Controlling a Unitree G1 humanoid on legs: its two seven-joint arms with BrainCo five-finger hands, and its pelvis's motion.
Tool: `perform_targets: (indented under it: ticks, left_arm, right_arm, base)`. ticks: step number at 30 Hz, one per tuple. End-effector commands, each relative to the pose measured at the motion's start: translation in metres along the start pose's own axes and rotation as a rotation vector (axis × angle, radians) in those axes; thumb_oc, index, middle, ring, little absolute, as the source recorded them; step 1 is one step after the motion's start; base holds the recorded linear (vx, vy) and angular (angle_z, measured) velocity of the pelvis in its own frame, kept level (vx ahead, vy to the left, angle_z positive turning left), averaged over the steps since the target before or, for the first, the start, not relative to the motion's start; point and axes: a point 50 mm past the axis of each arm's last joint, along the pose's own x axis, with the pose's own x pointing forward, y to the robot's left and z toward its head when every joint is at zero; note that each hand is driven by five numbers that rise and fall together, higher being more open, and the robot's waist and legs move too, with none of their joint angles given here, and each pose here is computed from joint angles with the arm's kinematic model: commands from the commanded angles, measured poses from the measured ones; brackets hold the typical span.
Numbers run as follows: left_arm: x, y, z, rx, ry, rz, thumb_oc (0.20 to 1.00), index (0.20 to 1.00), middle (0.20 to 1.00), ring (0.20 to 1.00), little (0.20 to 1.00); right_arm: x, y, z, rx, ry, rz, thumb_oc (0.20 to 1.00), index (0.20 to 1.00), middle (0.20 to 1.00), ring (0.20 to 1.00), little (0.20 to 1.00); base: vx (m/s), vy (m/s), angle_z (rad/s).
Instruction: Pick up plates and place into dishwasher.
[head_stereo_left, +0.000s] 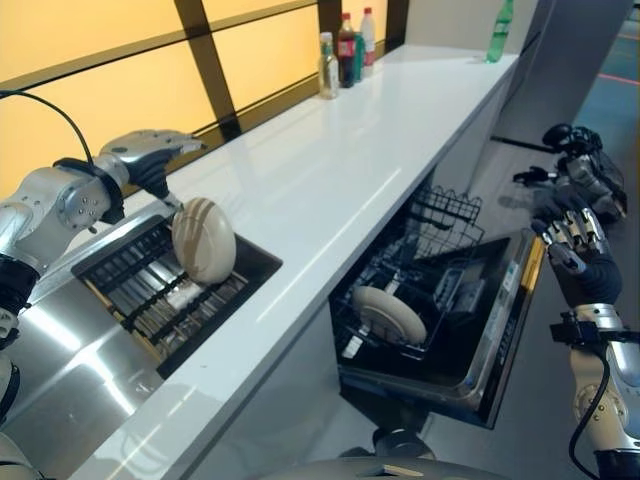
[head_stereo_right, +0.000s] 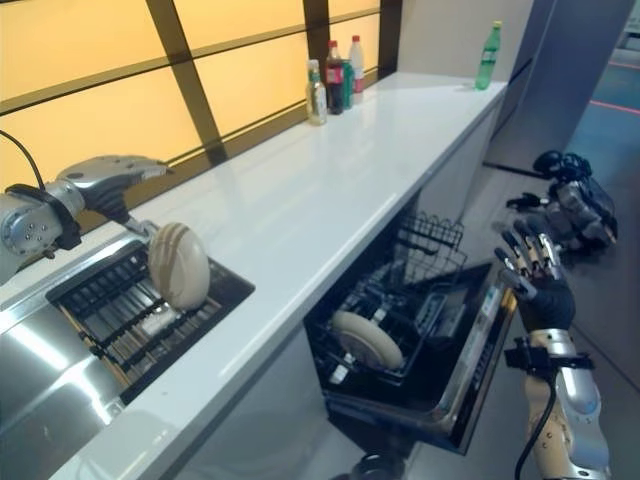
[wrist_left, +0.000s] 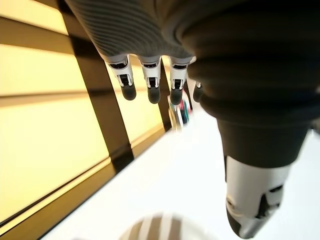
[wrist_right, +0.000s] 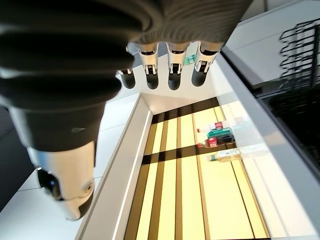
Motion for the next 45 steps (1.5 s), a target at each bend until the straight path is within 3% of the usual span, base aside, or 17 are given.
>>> perform_targets:
  ticks: [1, 8, 17, 21, 29, 39, 45]
  left_arm:
    - [-0.016, 0.019, -0.029, 0.103, 0.113, -0.024, 1.000, 1.000, 1.000, 1.000, 1.000]
    - [-0.015, 0.018, -0.029, -0.063, 0.119, 0.062, 1.000, 1.000, 1.000, 1.000, 1.000]
    - [-0.016, 0.021, -0.004, -0.609, -0.054, 0.499, 1.000, 1.000, 1.000, 1.000, 1.000]
    - [-0.015, 0.018, 0.025, -0.681, -0.145, 0.550, 1.000, 1.000, 1.000, 1.000, 1.000]
    - [0.007, 0.030, 0.075, -0.572, -0.301, 0.485, 1.000, 1.000, 1.000, 1.000, 1.000]
    - [0.028, 0.045, 0.082, -0.257, -0.243, 0.426, 1.000, 1.000, 1.000, 1.000, 1.000]
    - [0.027, 0.056, 0.058, -0.154, -0.193, 0.394, 1.000, 1.000, 1.000, 1.000, 1.000]
  right_arm:
    - [0.015, -0.001, 0.039, -0.033, -0.150, 0.061, 1.000, 1.000, 1.000, 1.000, 1.000]
    - [0.011, -0.002, 0.040, 0.019, -0.173, 0.100, 1.000, 1.000, 1.000, 1.000, 1.000]
    - [0.020, 0.022, 0.036, 0.091, -0.258, 0.119, 1.000, 1.000, 1.000, 1.000, 1.000]
    - [0.027, 0.034, 0.028, 0.157, -0.258, 0.130, 1.000, 1.000, 1.000, 1.000, 1.000]
    - [0.033, 0.055, 0.020, 0.145, -0.266, 0.104, 1.000, 1.000, 1.000, 1.000, 1.000]
    - [0.032, 0.053, 0.023, 0.095, -0.260, 0.144, 1.000, 1.000, 1.000, 1.000, 1.000]
    - [0.030, 0.037, 0.031, 0.077, -0.231, 0.146, 1.000, 1.000, 1.000, 1.000, 1.000]
  base:
    - [0.05, 0.002, -0.03]
    - [0.05, 0.007, -0.02]
    - [0.00, 0.027, 0.03]
    - [-0.01, 0.043, 0.22]
    - [-0.05, 0.076, 0.95]
    - [0.04, 0.021, 0.56]
    - [0.11, -0.074, -0.06]
